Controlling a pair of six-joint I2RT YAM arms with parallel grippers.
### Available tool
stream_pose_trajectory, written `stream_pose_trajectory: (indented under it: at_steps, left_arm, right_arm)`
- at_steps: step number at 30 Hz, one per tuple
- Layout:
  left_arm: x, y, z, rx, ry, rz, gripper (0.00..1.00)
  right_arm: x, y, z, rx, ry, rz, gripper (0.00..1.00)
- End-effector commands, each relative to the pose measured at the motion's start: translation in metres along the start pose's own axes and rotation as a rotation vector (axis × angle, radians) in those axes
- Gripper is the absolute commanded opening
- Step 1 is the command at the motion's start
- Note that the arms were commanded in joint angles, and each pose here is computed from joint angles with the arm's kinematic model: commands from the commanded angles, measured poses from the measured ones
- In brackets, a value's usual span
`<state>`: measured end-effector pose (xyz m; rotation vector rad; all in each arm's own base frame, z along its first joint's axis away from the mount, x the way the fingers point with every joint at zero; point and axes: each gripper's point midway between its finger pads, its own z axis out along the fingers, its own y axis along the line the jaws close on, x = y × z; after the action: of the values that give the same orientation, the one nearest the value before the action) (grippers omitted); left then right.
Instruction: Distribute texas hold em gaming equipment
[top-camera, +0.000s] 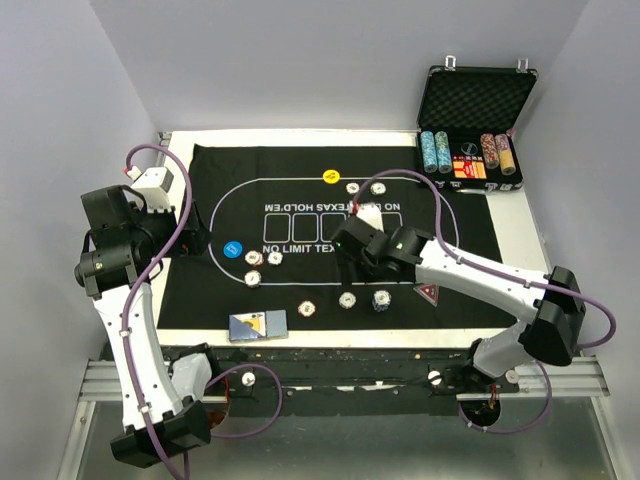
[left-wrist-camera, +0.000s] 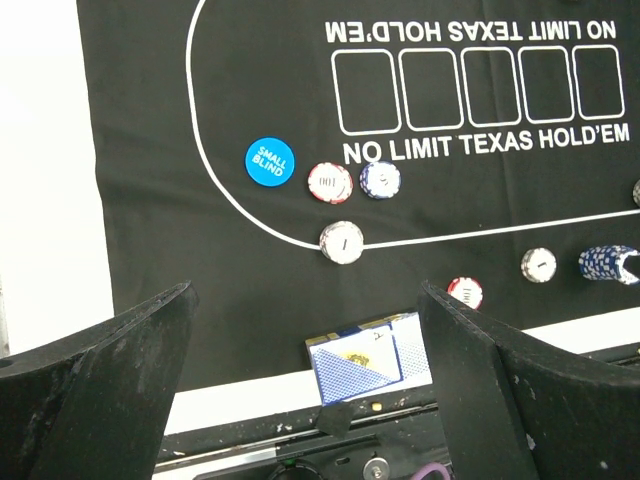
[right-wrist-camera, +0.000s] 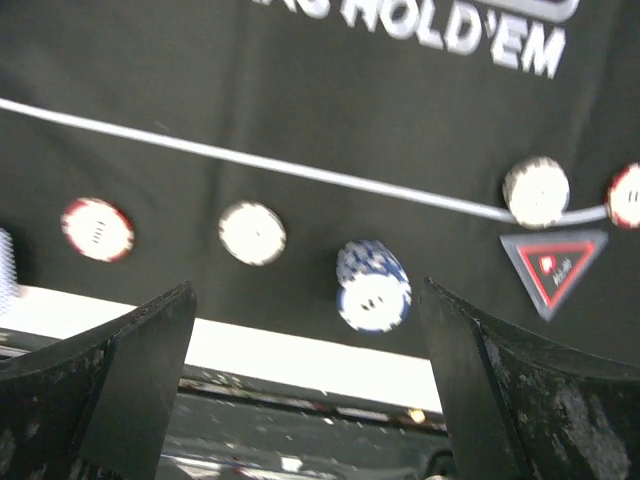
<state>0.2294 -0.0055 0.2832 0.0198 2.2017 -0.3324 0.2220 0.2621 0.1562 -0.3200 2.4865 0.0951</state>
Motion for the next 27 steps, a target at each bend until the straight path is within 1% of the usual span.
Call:
stream_pose_trajectory:
  at_steps: [1, 7, 13, 18, 27]
  left_arm:
    - [0.003, -0.002, 0.003, 0.023, 0.003, -0.020, 0.99]
    - [0.000, -0.003, 0.004, 0.029, 0.004, -0.039, 0.99]
    - [0.000, -0.002, 0.005, 0.028, 0.005, -0.040, 0.99]
    - [0.001, 0.000, 0.004, 0.014, 0.008, -0.030, 0.99]
    - [0.001, -0.001, 0.003, 0.018, 0.005, -0.024, 0.99]
  right_arm:
    - [0.040, -0.029, 0.000, 0.072, 0.058, 0.074, 1.00]
    - [0.066, -0.043, 0.007, 0.105, 0.096, 0.092, 1.00]
    - [0.079, -0.036, 0.024, 0.092, 0.120, 0.086, 1.00]
    - [0.087, -0.035, 0.039, 0.107, 0.131, 0.079, 0.91]
    - [0.102, -0.040, 0.057, 0.134, 0.159, 0.077, 0.86]
